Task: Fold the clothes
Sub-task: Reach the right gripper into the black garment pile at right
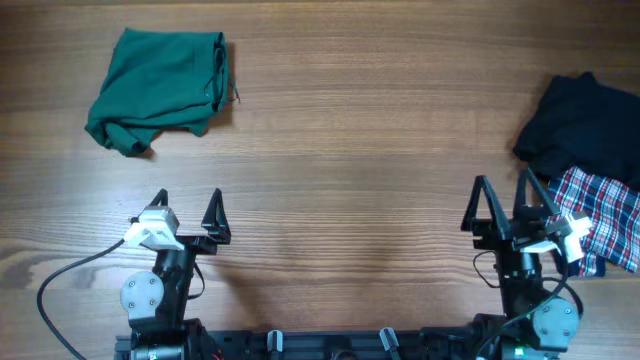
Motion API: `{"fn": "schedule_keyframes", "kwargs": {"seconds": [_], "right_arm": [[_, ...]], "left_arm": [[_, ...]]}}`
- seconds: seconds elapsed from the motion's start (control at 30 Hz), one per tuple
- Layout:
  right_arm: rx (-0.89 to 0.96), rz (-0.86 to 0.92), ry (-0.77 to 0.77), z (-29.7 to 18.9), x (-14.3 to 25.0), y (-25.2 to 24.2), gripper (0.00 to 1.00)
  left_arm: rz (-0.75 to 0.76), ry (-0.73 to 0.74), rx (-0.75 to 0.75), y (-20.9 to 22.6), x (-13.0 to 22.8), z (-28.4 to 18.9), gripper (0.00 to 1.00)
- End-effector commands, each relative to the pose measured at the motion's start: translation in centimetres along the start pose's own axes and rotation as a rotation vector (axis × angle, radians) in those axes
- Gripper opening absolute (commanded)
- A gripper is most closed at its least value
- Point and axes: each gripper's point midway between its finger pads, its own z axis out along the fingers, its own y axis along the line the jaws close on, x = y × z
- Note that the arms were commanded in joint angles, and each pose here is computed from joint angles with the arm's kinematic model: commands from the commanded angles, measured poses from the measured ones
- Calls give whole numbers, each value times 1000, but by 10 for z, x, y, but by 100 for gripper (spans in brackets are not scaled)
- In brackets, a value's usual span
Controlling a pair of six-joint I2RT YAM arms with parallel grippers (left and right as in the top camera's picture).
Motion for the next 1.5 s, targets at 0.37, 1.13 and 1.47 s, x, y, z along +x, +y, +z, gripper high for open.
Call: {"fn": "schedule_keyframes", "kwargs": {"seconds": [0.37,1.13,1.47], "right_arm": [[740,-124,295,93,-78,-115,100],[1198,291,561,37,29,-334,100],[1341,513,588,9,74,-344,100]], "left_arm": [[20,7,14,-2,3,0,100],[20,7,14,-2,3,0,100],[20,7,14,-2,3,0,100]]}}
